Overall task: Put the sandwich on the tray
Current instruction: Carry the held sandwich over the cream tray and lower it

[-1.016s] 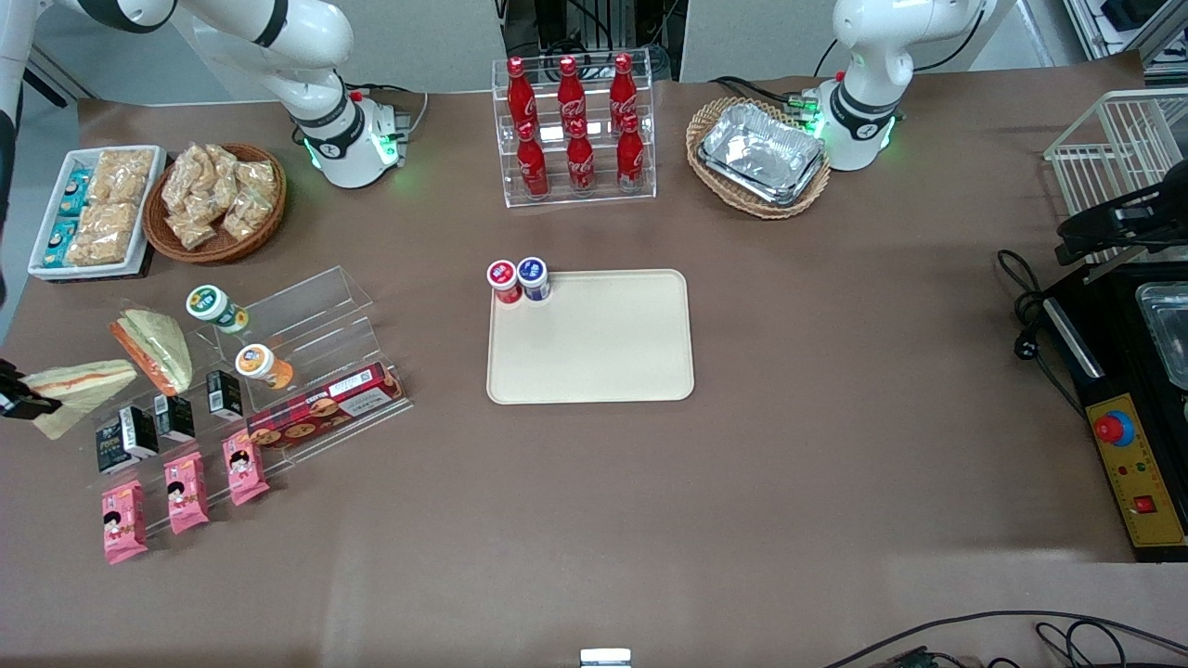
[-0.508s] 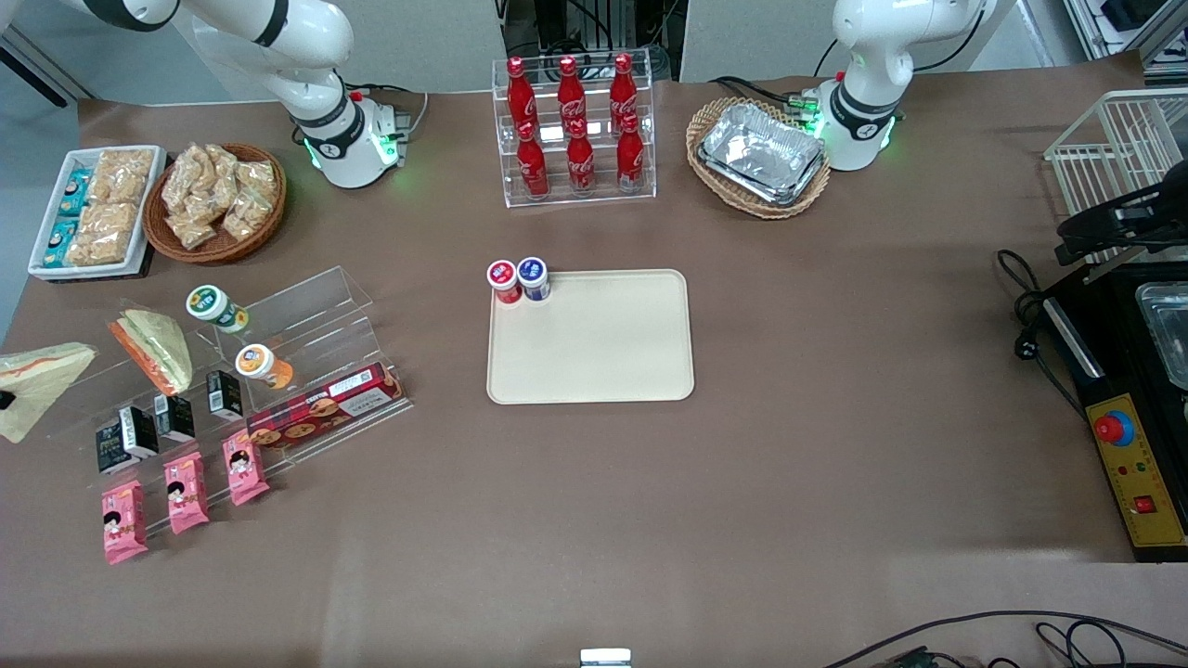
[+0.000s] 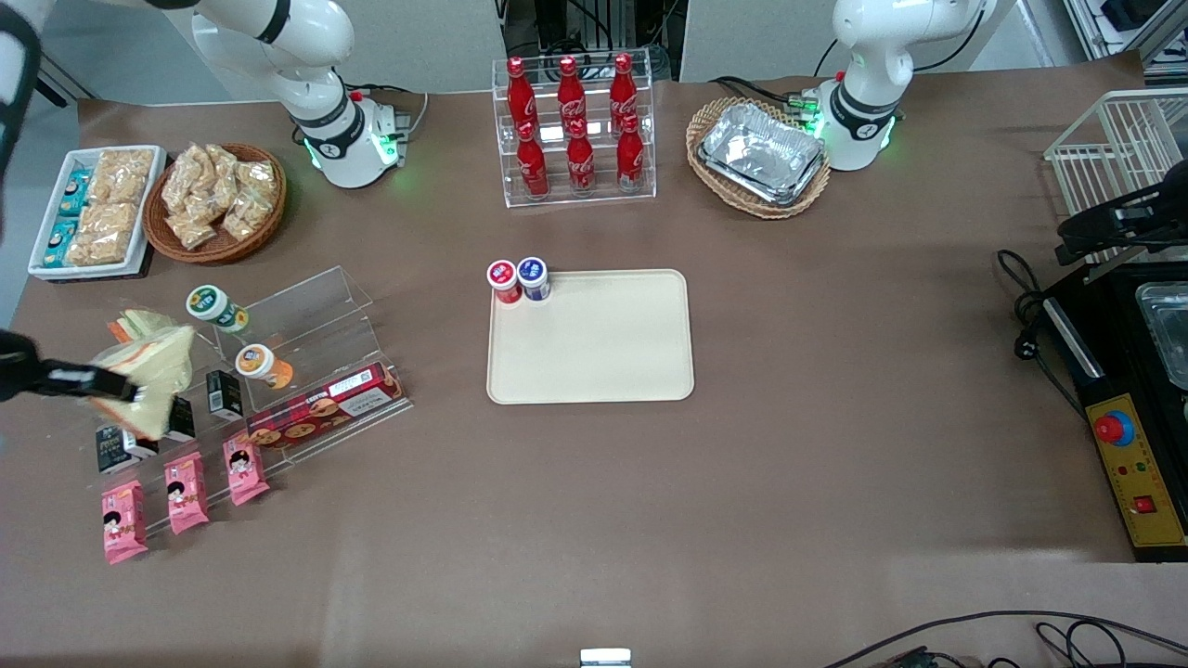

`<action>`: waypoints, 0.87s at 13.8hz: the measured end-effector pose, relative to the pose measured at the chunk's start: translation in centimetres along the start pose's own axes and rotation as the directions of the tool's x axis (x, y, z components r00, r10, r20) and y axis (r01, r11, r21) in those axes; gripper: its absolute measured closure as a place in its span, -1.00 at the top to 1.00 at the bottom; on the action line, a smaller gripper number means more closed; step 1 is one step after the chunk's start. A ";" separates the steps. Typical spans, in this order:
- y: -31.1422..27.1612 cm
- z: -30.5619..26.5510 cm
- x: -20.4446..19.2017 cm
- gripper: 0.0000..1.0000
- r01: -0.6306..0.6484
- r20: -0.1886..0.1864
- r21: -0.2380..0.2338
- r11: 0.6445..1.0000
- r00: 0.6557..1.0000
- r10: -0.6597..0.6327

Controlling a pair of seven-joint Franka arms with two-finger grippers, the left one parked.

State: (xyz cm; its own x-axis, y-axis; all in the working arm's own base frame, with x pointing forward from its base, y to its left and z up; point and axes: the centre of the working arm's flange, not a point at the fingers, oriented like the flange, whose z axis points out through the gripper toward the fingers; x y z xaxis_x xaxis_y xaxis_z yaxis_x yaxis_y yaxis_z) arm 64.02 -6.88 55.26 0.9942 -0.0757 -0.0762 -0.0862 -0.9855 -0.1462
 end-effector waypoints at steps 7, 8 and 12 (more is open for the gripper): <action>-20.6 1.6 -4.0 -0.37 0.441 0.055 0.040 0.897 0.895 -0.443; -23.9 2.1 -5.2 -0.37 0.512 0.064 0.027 0.859 0.856 -0.512; -37.7 7.3 -10.7 -0.37 0.765 0.114 -0.063 0.640 0.643 -0.757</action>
State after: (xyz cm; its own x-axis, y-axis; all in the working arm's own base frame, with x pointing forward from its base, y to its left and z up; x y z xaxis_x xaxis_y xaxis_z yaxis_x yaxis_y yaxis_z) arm 56.18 32.21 54.40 0.6972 0.7150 -0.0512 0.7098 -0.6986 -0.0897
